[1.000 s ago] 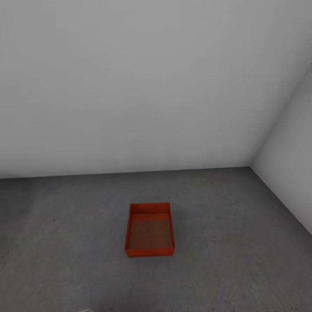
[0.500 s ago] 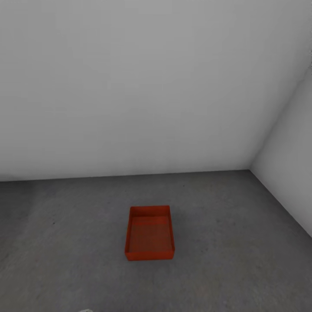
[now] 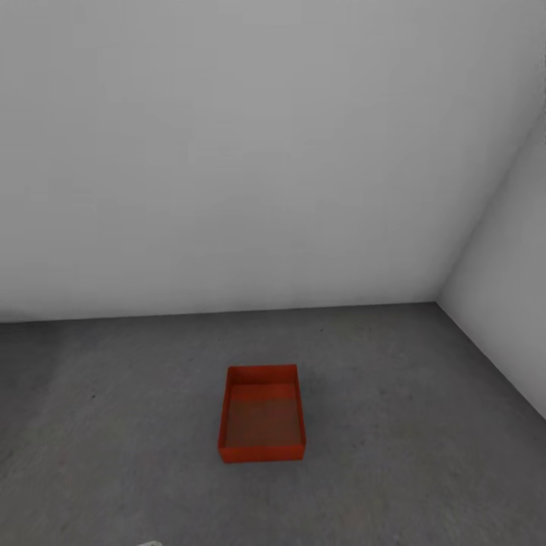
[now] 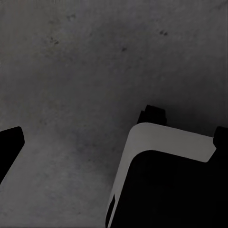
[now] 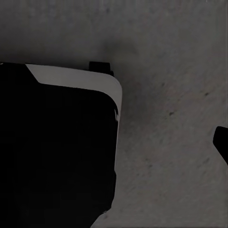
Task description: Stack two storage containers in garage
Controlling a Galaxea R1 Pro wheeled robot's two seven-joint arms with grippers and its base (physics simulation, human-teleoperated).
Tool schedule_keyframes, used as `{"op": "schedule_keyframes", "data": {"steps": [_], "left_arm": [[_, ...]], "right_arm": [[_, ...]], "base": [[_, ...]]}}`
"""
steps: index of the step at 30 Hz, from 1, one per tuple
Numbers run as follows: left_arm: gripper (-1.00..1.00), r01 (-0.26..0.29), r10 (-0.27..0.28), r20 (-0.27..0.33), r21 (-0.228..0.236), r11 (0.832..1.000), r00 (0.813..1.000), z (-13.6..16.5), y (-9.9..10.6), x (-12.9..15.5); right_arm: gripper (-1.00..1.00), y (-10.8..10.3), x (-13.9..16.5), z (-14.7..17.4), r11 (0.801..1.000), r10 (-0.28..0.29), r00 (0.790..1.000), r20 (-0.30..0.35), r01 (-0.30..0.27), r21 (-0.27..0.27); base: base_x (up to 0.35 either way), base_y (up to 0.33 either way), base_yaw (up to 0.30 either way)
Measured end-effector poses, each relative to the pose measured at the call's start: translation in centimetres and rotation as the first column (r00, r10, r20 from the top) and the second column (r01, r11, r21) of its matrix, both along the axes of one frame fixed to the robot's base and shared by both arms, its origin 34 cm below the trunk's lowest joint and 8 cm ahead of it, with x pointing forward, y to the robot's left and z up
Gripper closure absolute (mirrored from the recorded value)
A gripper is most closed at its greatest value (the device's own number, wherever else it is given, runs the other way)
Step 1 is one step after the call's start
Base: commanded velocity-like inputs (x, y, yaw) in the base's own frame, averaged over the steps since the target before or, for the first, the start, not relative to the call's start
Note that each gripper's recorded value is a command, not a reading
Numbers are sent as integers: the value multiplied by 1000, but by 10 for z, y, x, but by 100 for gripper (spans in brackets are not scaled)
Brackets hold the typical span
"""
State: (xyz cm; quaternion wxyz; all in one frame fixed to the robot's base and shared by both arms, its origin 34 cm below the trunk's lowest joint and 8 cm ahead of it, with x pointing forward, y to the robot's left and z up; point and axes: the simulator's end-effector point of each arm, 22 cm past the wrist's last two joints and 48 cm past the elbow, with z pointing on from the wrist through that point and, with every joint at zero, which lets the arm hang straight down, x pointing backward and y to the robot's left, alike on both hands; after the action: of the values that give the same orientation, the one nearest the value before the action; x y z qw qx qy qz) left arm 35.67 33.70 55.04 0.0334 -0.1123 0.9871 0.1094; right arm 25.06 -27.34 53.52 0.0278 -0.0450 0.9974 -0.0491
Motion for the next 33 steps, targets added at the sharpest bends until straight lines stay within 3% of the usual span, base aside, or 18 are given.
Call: {"op": "schedule_keyframes", "data": {"steps": [33], "left_arm": [[-100,0,0,53,0,1000,999,12,0,20]], "right_arm": [[-100,0,23,7,1000,-2,998,62,2,-1]], "base": [[0,0,0]]}}
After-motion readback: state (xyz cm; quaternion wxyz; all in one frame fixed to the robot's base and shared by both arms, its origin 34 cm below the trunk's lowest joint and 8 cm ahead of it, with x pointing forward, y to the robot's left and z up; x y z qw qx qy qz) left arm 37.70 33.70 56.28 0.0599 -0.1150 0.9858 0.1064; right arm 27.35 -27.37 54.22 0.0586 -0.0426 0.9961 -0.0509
